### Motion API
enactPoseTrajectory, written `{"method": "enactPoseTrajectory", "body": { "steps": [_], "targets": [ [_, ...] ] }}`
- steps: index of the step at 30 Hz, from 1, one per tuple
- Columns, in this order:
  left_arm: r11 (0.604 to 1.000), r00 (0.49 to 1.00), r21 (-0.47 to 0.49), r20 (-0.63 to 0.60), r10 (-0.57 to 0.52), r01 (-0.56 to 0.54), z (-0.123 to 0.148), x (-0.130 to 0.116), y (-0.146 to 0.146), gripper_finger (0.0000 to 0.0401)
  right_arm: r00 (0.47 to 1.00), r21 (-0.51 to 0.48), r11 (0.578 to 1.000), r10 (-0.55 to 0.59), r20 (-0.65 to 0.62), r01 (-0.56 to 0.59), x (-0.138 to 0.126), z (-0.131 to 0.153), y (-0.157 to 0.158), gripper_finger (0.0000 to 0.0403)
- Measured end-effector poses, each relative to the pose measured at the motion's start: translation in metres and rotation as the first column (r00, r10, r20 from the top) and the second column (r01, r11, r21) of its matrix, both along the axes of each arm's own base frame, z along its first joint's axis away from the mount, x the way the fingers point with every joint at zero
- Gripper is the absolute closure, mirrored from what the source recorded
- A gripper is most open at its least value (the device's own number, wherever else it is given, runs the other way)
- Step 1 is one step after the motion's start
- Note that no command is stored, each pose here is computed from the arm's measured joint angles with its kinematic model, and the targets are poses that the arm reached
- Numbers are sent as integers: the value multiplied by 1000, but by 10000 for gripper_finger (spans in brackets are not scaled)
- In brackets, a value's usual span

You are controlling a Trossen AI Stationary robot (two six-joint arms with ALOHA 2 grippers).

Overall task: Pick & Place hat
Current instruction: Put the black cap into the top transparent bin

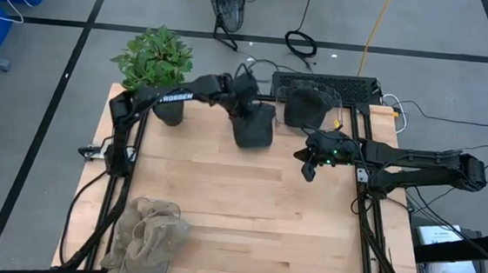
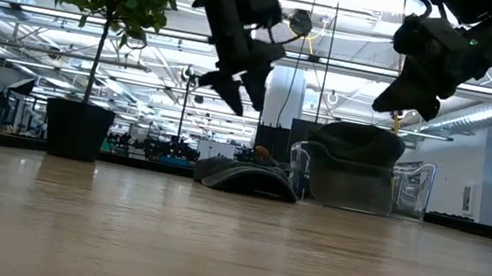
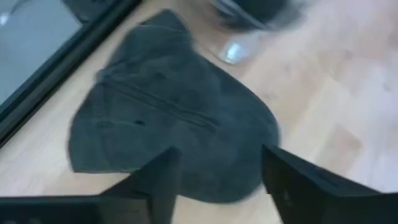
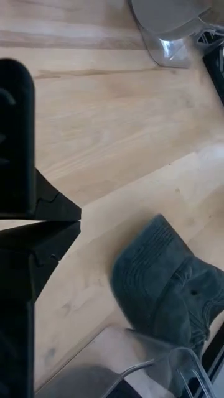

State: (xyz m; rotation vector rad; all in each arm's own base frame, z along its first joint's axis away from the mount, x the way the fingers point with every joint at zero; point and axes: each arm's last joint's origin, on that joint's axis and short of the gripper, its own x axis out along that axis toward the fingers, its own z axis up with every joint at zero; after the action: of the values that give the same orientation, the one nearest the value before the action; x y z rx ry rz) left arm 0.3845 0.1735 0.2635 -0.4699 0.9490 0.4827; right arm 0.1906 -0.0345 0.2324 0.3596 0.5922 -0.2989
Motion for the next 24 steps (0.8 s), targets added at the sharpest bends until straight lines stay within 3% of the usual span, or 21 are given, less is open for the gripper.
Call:
{"method": "enactPoseTrajectory", "body": {
  "steps": [5, 10, 12, 15, 20, 24],
  "targets": [
    [982, 985, -81, 6, 175, -174, -12, -13, 40, 88, 1000, -2, 1000, -2, -1, 2, 0, 0, 0, 403],
    [917, 923, -106, -16, 386, -385, -22, -25, 67, 20, 999, -41, 999, -35, -6, 35, 0, 0, -2, 403],
    [881, 892, -139, -46, 450, -452, -29, -28, 71, 8, 999, -53, 998, -38, -9, 37, 0, 0, -2, 403],
    [868, 881, -152, -55, 470, -473, -31, -27, 70, 5, 999, -63, 997, -46, -10, 45, 0, 0, -2, 403],
    [862, 861, -51, -99, 498, -505, -44, -13, 53, 4, 999, -78, 996, -38, -11, 37, 0, 0, -2, 403],
    [835, 834, -35, -92, 544, -549, -57, -2, 49, 4, 999, -79, 996, -39, -7, 38, 0, 1, -3, 403]
  ]
}}
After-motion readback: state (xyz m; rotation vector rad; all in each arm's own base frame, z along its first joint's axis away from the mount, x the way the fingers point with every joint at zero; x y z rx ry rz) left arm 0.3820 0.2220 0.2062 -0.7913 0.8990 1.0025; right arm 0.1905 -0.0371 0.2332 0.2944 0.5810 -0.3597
